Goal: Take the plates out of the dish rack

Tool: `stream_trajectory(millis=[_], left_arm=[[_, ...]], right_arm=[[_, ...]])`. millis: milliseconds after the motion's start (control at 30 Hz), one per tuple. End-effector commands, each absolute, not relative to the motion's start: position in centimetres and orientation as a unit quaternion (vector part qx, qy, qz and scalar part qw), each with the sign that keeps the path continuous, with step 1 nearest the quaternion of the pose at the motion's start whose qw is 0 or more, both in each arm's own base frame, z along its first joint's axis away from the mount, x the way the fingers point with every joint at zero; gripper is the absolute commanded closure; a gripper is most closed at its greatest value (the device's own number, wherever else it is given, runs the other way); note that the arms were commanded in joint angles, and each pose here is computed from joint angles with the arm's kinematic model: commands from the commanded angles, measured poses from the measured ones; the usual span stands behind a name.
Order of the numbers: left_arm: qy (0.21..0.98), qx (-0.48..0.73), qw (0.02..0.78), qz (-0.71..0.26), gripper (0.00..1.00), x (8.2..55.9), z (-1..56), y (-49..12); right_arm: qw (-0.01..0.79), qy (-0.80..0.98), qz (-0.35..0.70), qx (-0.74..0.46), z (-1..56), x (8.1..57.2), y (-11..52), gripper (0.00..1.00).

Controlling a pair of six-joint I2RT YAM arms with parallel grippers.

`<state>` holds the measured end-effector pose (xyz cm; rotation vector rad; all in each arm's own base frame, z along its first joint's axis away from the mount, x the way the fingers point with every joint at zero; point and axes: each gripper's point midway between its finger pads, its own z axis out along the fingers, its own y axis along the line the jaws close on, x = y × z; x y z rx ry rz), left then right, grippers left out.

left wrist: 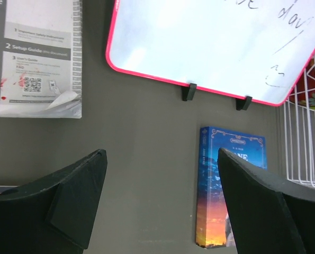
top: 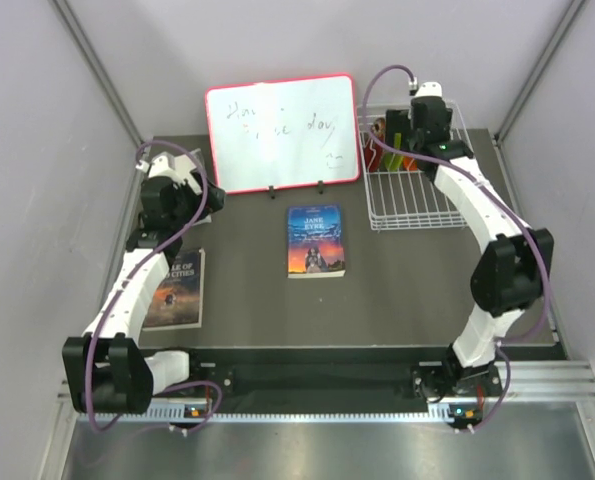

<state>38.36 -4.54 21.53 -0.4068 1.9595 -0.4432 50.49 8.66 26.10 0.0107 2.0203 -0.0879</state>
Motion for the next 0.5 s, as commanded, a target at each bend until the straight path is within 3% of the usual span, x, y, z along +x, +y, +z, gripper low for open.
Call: stream_trajectory(millis=[0, 200, 467], left_arm=[[0.800, -0.161, 0.558, -0.152, 0.11, 38.5, 22.7, -3.5], [0.806, -0.165, 0.557, -0.116, 0.12, 38.6, 21.8, -3.1], [0.818, -0.157, 0.547, -0.077, 0.12, 38.6, 20.3, -3.7]], right_arm=[[0.549, 0.835, -0.026, -0.007, 27.5, 53.2, 10.0, 0.00], [0.542, 0.840, -0.010, -0.016, 25.6, 56.9, 11.6, 0.02], [0.542, 0.839, 0.029, -0.026, 23.8, 59.5, 13.8, 0.14]])
